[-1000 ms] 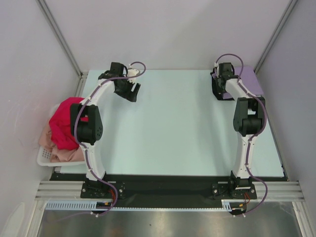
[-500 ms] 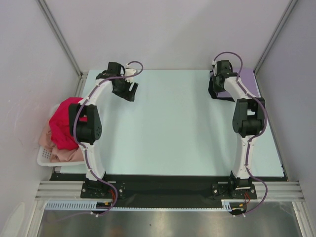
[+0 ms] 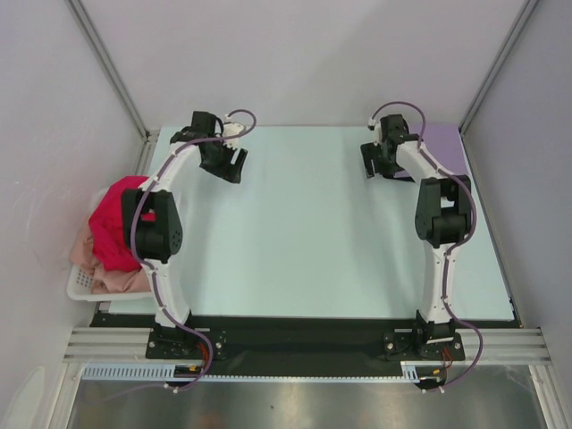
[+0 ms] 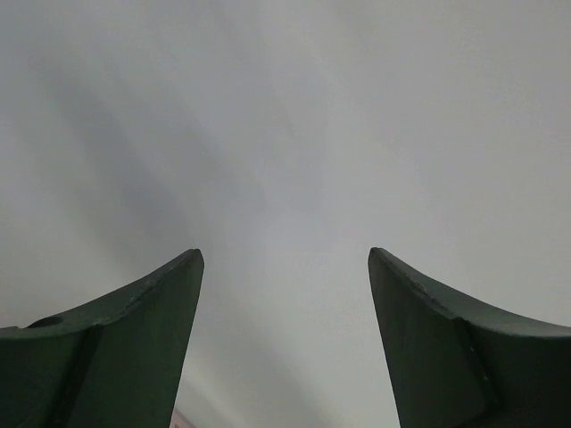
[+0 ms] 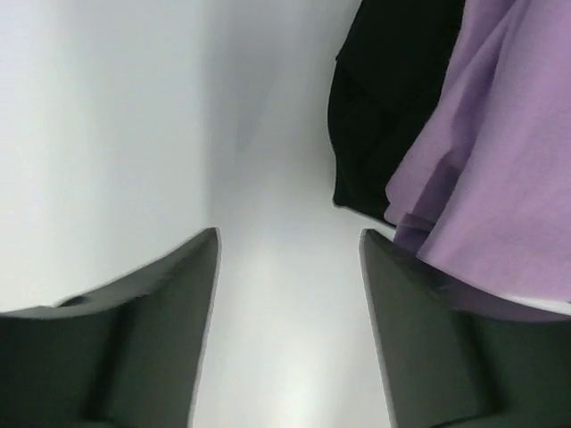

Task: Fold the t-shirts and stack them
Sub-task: Neatly place the folded tshirt to the corner

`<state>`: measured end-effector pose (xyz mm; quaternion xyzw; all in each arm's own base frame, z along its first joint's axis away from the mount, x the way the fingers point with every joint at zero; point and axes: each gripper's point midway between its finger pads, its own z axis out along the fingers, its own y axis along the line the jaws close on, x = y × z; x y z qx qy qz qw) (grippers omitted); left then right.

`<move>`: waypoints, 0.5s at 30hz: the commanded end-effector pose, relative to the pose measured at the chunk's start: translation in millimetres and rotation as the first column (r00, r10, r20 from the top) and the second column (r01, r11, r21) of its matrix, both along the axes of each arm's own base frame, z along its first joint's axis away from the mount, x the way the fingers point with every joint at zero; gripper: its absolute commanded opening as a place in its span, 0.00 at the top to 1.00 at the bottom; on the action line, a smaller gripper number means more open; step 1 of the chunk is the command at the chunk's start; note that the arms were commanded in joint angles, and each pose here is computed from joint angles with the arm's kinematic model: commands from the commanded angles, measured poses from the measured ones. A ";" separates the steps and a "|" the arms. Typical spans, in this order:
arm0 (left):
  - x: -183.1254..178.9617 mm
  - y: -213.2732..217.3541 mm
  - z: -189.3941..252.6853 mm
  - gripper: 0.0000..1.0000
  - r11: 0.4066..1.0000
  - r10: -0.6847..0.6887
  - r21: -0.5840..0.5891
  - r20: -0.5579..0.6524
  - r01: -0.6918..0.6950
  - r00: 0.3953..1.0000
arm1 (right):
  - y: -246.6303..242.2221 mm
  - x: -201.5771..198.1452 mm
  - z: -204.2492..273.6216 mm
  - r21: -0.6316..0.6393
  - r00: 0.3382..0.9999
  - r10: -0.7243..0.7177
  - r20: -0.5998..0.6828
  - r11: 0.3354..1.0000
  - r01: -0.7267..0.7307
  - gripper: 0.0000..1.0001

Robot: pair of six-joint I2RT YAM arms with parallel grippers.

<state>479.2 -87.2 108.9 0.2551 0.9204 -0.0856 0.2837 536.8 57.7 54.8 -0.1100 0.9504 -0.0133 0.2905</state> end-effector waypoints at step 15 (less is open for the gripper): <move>-89.6 47.5 67.7 0.19 0.996 0.060 0.053 0.189 -0.071 0.980 | 8.5 -106.3 118.3 0.374 0.919 -0.246 0.309 0.920 0.120 0.00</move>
